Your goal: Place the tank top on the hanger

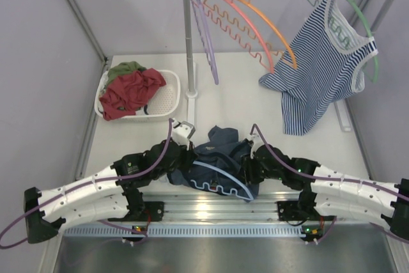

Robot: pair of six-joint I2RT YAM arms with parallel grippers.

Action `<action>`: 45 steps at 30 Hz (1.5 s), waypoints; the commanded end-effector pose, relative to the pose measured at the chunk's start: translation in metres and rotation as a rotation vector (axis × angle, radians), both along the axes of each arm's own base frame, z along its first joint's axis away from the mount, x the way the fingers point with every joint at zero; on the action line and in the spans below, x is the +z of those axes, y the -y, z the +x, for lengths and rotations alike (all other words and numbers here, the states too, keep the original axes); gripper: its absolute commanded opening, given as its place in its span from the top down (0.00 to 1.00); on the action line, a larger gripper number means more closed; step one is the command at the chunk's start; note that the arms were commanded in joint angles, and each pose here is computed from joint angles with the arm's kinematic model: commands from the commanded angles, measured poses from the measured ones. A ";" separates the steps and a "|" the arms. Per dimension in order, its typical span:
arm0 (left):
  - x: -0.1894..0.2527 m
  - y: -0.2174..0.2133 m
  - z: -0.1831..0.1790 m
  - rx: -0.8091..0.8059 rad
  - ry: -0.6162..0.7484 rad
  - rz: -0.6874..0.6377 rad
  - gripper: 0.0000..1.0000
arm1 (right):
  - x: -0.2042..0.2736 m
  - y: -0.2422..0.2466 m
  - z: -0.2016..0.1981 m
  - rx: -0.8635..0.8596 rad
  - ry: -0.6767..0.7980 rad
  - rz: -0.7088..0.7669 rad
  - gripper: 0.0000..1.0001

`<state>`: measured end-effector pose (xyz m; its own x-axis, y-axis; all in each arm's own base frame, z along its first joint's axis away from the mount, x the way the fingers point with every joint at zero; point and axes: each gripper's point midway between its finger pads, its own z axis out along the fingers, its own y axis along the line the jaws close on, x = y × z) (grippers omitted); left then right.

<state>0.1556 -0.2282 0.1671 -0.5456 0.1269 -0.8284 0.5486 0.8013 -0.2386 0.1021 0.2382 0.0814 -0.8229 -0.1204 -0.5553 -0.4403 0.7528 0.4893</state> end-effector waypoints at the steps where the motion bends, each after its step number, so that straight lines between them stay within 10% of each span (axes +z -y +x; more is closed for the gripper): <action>1: 0.033 0.011 0.008 0.017 0.052 -0.109 1.00 | -0.009 0.006 -0.001 -0.035 -0.010 -0.043 0.65; 13: 0.042 -0.001 0.023 0.117 0.099 -0.090 1.00 | 0.002 0.041 0.011 -0.195 0.038 -0.115 1.00; 45: 0.076 -0.024 0.067 0.383 0.245 -0.017 1.00 | 0.115 0.031 0.027 -0.160 0.180 -0.051 1.00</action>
<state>0.2068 -0.2055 0.1961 -0.4338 0.0490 -0.8997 0.3171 0.9429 -0.1015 0.1265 0.1928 0.1681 -0.7571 0.0038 -0.6532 -0.3213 0.8685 0.3775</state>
